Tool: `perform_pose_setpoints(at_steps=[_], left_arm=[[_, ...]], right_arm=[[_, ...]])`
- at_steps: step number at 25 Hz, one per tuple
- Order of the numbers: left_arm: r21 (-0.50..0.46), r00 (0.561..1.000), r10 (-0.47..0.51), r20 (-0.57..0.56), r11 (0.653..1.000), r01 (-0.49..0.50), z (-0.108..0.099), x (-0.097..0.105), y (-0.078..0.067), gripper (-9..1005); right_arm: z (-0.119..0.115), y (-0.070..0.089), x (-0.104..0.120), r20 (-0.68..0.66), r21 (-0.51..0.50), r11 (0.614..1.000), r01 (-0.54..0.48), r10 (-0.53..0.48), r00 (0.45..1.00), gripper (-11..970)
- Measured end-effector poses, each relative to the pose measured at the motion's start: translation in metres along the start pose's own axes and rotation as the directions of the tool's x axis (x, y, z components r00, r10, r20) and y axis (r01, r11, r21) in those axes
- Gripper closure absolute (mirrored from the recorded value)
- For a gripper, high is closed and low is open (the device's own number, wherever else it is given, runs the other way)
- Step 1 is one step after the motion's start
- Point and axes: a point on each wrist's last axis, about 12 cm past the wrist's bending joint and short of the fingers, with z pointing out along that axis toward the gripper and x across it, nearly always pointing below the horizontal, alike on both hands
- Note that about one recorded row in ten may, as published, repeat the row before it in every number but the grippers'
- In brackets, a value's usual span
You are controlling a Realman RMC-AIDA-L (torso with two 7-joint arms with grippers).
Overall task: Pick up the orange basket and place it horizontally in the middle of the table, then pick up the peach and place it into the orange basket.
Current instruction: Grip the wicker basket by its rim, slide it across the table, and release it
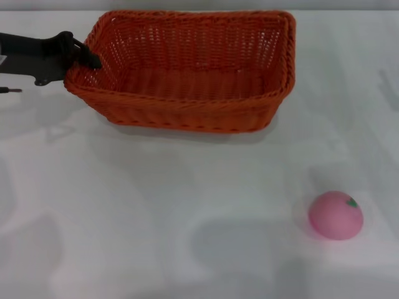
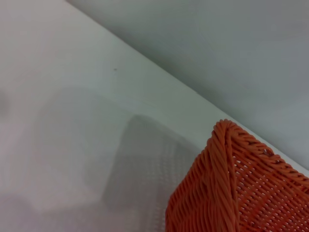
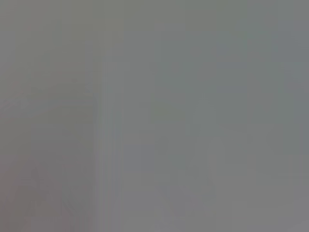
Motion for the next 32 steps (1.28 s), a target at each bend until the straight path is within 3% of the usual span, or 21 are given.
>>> perform_pose_setpoints(at_steps=[10, 26, 32], left_arm=[[-0.006, 0.998, -0.055, -0.021, 0.998, 0.055, 0.020, 0.007, 0.004, 829], [-0.024, 0.997, -0.075, -0.037, 0.997, 0.074, 0.024, 0.009, 0.010, 828], [-0.006, 0.997, -0.069, -0.043, 0.998, 0.068, 0.026, 0.006, 0.006, 803]], right_arm=[[0.000, 0.000, 0.000, -0.002, 0.000, 1.000, 0.003, -0.003, 1.000, 116], [0.002, 0.000, 0.000, 0.002, -0.002, 1.000, 0.003, -0.003, 1.000, 117], [0.003, 0.001, -0.001, 0.008, -0.006, 1.000, 0.001, -0.001, 1.000, 117]])
